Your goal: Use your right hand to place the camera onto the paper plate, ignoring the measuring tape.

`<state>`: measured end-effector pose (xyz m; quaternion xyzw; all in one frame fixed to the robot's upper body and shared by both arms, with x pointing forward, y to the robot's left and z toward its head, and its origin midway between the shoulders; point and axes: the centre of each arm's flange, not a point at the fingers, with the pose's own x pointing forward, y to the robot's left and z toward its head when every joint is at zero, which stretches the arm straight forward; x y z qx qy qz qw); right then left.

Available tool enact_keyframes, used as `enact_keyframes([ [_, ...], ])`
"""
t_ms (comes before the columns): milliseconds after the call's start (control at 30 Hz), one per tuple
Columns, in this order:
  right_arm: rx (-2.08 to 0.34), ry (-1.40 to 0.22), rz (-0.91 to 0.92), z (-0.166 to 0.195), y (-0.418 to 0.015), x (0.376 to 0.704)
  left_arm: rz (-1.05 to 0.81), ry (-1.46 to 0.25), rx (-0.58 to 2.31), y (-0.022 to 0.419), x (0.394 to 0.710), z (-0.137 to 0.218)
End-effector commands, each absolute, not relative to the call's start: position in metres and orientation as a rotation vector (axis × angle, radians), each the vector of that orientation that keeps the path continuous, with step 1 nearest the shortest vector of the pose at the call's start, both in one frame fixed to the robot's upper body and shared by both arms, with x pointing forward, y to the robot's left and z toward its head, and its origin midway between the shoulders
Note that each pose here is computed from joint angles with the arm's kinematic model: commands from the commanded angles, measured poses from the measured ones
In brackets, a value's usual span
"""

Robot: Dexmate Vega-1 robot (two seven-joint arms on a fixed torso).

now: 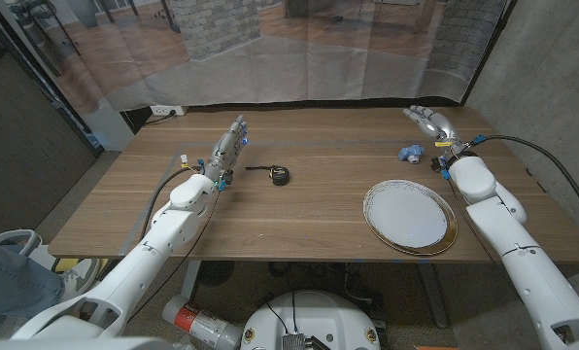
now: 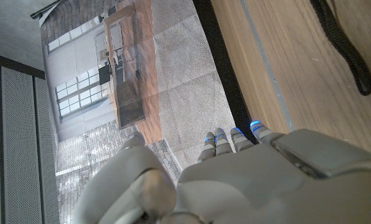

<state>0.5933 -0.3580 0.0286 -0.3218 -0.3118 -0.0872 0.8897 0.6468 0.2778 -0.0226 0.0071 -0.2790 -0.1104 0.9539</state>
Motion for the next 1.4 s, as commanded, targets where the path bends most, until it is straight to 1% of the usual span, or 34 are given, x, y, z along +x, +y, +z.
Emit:
enact_keyframes([
  [33,-0.749,-0.641,-0.216,0.0298,-0.3583,0.5916,-0.221,-0.562,0.011,0.277,0.6466,-0.0252],
  [933,-0.942,-0.588,-0.262,0.0372,-0.3557,0.5868,-0.217,-0.555,0.012,0.2785,0.6482,-0.0261],
  [1400,-0.996,-0.555,-0.282,0.0372,-0.3585,0.5846,-0.216,-0.546,0.011,0.2782,0.6487,-0.028],
])
